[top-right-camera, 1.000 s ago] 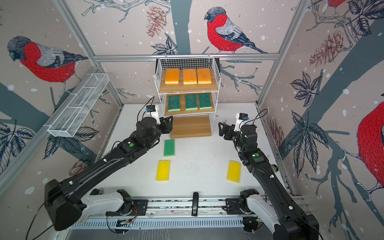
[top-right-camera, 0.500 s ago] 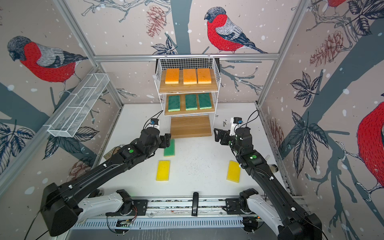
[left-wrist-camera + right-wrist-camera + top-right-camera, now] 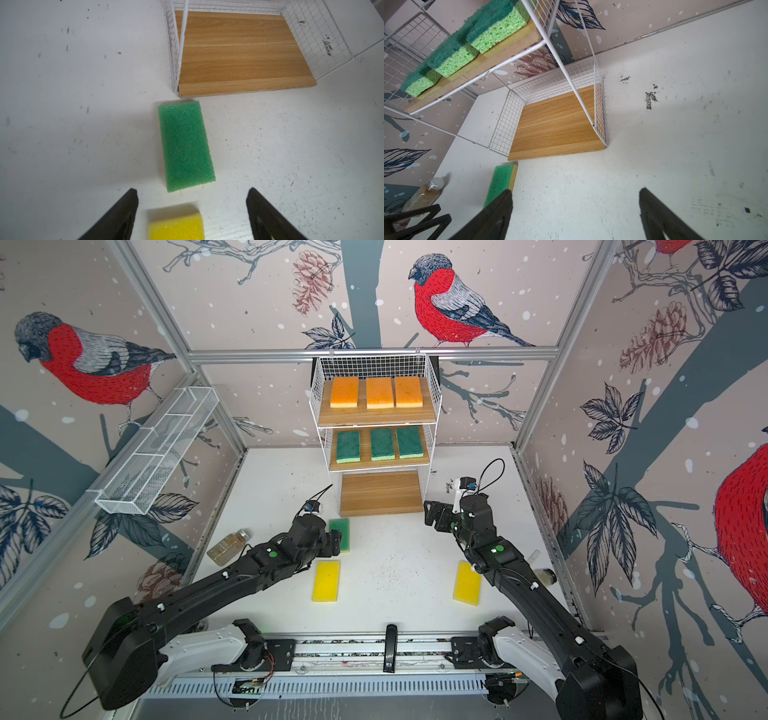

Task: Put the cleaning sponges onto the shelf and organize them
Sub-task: 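Lower the left gripper from the shelf down over the bright green foam sponge, then close the left gripper on the bright green sponge's near end and lift it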

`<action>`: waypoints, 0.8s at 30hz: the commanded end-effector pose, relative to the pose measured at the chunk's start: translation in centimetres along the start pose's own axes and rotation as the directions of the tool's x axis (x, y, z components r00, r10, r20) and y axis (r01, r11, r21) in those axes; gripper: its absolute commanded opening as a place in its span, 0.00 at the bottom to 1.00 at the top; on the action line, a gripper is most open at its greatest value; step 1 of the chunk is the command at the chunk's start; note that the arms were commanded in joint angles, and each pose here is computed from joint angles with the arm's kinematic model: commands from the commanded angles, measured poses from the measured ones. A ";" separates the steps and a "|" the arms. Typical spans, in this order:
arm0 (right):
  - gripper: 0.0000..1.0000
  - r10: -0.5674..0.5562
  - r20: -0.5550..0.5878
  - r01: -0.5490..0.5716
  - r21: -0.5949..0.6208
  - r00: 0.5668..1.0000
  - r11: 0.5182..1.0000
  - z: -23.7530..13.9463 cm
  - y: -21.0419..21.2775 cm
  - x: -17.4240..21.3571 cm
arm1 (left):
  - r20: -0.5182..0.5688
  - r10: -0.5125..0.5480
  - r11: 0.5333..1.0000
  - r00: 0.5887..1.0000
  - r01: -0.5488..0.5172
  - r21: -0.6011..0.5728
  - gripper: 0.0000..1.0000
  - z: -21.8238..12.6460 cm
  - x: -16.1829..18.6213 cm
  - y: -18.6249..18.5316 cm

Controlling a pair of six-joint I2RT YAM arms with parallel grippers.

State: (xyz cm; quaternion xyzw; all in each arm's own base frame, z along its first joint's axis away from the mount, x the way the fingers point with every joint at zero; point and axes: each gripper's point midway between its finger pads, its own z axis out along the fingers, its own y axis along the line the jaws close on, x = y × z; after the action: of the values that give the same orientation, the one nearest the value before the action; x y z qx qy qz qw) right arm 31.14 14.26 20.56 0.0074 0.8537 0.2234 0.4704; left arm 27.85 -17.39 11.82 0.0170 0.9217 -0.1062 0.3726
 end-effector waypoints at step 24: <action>0.97 0.022 -0.014 -0.021 0.041 1.000 0.999 1.1 -1.0 1.1 | -0.098 -0.108 0.994 0.989 0.108 -0.007 0.85 4.2 4.0 -0.1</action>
State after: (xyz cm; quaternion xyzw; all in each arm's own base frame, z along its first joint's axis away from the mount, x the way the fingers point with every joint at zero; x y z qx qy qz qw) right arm 31.19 14.00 18.19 0.0213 0.8692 0.2081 0.4481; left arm 27.19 -18.00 5.96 -0.0210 0.9445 -0.1101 0.3089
